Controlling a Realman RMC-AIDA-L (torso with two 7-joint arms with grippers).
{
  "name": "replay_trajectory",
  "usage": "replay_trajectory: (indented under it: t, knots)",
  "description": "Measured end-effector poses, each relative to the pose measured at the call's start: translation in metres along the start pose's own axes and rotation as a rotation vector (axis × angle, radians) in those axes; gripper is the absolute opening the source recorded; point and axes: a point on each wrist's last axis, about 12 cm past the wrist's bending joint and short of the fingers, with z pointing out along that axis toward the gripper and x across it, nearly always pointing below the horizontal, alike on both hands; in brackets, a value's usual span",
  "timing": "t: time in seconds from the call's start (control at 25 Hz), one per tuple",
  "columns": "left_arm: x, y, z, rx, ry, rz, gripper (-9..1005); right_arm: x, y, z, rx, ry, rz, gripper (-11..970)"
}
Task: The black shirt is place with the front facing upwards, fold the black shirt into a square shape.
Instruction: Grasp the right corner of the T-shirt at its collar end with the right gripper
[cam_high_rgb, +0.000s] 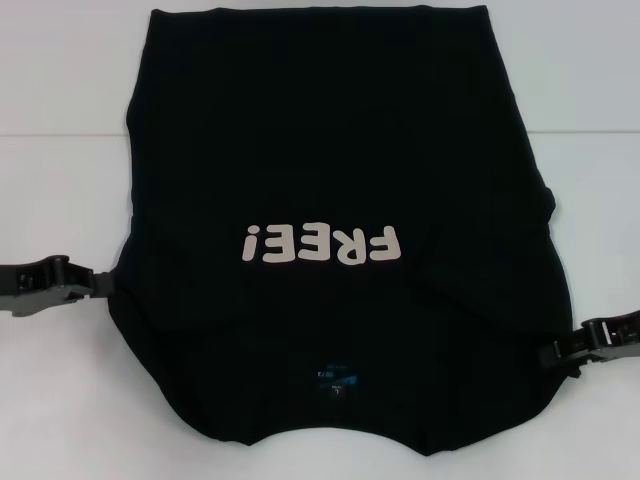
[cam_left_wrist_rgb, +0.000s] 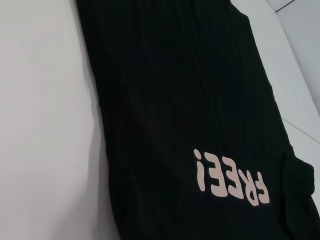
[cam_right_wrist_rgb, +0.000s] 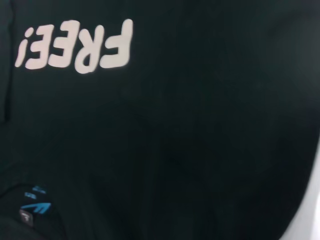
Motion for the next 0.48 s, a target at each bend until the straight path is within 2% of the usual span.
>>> replay_trajectory:
  t: [0.24, 0.48]
  knots:
    - [0.0007, 0.0001, 0.0019, 0.005, 0.005, -0.006, -1, -0.0044, 0.01, 0.0068, -0.013, 0.01, -0.025, 362]
    - [0.001, 0.0004, 0.0018, 0.005, 0.005, -0.006, -1, -0.0028, 0.0076, 0.0039, -0.016, 0.01, -0.019, 359]
